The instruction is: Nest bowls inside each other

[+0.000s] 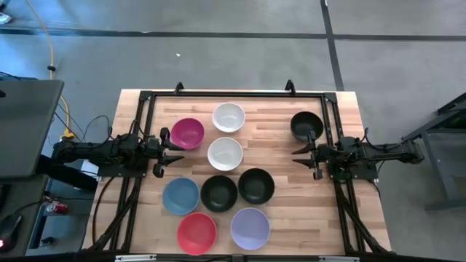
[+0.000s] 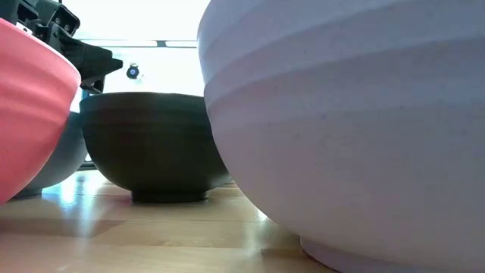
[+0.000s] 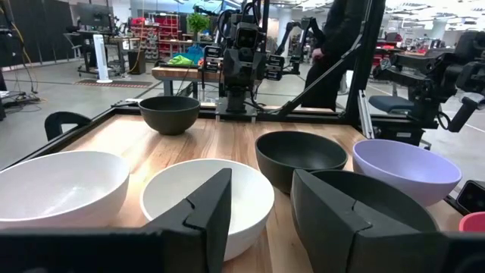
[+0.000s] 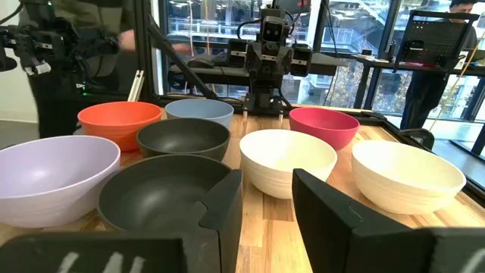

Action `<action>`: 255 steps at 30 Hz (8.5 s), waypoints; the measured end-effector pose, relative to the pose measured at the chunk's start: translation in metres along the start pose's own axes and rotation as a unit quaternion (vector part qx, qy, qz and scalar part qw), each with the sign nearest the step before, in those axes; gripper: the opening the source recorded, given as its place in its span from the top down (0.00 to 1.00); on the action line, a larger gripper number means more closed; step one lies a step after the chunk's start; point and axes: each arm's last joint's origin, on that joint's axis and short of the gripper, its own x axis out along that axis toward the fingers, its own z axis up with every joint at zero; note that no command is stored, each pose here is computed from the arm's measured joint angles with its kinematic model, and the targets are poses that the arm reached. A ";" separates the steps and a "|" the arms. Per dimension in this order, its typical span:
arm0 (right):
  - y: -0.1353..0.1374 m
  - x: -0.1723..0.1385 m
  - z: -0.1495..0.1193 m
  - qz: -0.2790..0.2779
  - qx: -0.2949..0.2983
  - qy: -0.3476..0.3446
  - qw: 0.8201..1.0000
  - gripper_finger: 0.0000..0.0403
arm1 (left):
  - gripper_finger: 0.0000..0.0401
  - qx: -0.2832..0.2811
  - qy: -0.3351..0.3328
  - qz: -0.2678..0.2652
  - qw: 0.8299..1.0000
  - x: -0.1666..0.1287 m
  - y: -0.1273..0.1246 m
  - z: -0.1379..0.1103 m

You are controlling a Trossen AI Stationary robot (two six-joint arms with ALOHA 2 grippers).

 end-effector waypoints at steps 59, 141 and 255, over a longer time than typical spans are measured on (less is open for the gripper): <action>0.000 0.000 0.000 0.000 0.000 0.000 1.000 0.73 | 0.67 0.000 0.000 0.000 1.000 0.000 0.000 0.000; 0.002 -0.005 0.030 0.082 0.111 -0.152 0.979 0.73 | 0.67 -0.010 -0.043 -0.001 0.999 0.000 0.000 0.008; -0.183 0.021 0.091 -0.327 0.383 0.548 0.668 0.73 | 0.67 0.060 0.017 0.073 0.995 0.039 0.000 0.106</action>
